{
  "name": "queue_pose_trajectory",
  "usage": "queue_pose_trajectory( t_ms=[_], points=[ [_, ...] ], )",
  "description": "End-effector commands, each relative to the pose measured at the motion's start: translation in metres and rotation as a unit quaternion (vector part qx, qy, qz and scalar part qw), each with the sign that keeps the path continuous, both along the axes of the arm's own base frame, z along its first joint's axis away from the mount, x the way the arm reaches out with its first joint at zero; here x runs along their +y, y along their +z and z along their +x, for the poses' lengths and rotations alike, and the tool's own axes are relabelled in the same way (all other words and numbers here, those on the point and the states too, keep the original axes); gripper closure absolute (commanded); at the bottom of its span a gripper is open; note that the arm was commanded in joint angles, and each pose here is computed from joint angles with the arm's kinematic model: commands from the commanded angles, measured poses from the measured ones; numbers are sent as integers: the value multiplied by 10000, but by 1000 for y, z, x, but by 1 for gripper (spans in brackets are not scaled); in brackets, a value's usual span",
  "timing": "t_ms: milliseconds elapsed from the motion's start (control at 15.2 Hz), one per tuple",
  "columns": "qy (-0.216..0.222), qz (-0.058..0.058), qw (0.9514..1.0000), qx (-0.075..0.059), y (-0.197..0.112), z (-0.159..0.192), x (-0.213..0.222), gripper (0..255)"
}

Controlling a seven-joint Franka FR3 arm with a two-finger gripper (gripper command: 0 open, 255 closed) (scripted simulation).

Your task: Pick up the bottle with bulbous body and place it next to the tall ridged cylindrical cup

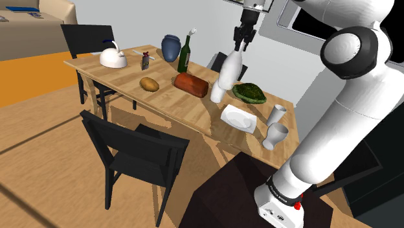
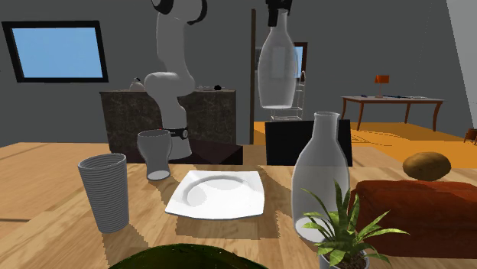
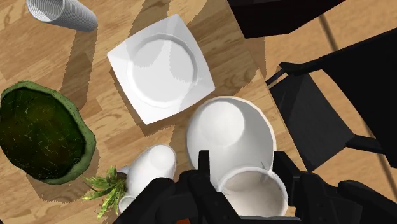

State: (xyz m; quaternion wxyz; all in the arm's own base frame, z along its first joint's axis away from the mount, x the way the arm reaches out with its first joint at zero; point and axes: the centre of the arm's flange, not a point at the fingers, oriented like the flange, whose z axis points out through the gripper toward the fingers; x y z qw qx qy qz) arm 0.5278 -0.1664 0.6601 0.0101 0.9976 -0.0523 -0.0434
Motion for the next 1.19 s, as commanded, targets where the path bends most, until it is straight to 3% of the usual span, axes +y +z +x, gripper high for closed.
queue_pose_trajectory(
  t_ms=[0,1122],
  points=[
    [2,3,10000,-2,6,-19,-18,255],
    [2,3,10000,-2,42,-189,-160,255]
  ],
)
